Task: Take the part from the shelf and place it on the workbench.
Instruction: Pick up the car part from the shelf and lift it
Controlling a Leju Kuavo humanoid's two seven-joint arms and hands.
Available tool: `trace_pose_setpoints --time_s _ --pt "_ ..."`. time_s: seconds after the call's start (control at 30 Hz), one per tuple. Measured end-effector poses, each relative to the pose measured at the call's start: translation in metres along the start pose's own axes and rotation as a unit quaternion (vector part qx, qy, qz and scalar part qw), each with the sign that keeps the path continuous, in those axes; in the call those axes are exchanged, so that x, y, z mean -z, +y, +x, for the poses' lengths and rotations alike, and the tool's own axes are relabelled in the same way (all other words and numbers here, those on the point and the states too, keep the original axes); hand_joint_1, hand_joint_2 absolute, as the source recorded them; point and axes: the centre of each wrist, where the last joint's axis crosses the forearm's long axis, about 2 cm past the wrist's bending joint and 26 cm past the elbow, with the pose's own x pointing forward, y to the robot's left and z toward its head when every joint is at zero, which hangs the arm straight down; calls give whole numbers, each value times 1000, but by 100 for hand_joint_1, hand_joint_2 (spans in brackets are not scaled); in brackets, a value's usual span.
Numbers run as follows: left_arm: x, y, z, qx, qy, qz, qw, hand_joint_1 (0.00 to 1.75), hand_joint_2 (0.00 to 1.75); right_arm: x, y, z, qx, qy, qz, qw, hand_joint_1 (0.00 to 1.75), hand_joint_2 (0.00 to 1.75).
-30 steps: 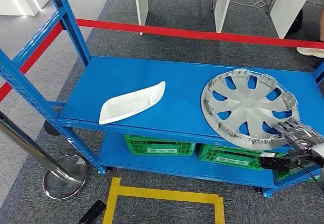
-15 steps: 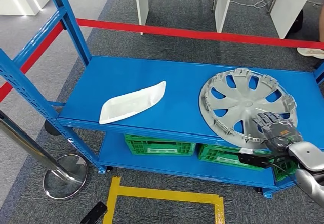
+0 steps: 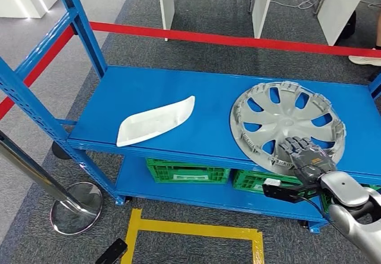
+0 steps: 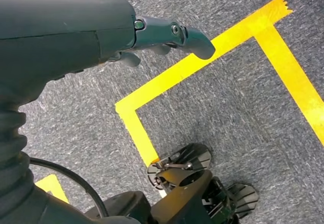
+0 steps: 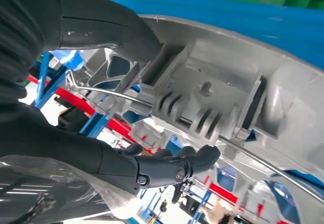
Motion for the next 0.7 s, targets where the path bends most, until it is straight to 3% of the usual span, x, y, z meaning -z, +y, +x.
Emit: trace_pose_setpoints --time_s 0.7 --pt "0 -1 2 0 1 -8 1000 0 175 7 -3 33 88 -25 15 996 0 175"
